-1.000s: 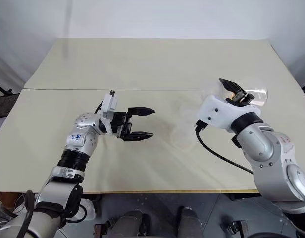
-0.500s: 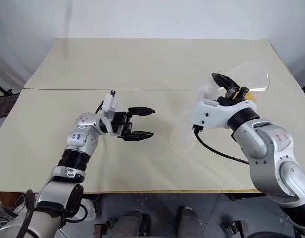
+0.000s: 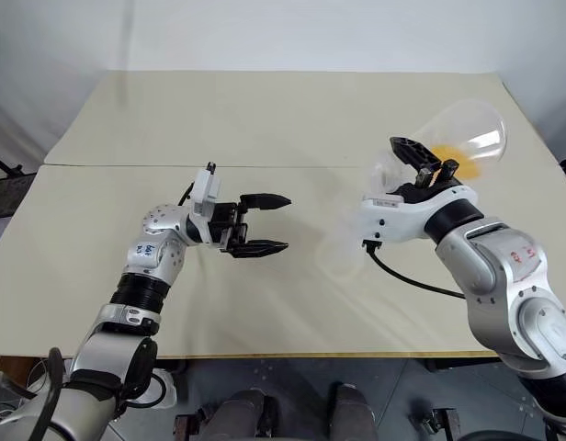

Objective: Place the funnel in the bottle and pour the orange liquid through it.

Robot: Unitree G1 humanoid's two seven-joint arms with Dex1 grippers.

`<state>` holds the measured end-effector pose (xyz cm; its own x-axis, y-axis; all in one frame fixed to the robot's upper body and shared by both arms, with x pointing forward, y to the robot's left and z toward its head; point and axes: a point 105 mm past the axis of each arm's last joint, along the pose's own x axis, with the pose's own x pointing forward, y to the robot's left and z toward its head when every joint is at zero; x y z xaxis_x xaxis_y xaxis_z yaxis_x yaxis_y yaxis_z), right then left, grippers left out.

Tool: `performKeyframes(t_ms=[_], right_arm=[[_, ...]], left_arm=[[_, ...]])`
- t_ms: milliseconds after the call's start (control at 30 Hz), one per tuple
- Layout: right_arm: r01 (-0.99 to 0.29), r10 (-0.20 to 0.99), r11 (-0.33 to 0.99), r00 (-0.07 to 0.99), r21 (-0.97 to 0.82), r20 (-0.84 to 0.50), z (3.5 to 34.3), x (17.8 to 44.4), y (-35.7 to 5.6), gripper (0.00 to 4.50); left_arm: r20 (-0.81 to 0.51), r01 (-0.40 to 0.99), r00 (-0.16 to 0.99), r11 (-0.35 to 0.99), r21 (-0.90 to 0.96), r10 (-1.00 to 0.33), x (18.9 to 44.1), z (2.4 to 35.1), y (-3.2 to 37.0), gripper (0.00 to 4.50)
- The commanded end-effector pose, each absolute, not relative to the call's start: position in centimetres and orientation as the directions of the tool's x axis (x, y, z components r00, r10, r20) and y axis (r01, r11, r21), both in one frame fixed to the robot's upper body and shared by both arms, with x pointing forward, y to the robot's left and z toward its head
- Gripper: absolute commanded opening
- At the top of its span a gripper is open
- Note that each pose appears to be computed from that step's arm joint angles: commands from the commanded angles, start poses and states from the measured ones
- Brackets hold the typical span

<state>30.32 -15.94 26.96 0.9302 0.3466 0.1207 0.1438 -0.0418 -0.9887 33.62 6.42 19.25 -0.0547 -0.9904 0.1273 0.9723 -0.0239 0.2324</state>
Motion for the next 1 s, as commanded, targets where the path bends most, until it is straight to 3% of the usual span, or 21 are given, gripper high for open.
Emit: performKeyframes(t_ms=[33,1000], right_arm=[[0.232,0.356,-0.089,0.916,-0.969,0.187,28.7,29.7,-16.0,2.47],[0.256,0.402,-0.240,0.904,-0.936,0.144,27.7,29.9,-16.1,2.47]], left_arm=[[0.137,0.965,-0.052,-0.014,0.262,-0.989,33.6,19.9,6.6,4.50],[0.058,0.955,-0.061,-0.042,0.293,-0.996,33.6,19.8,6.6,4.50]])
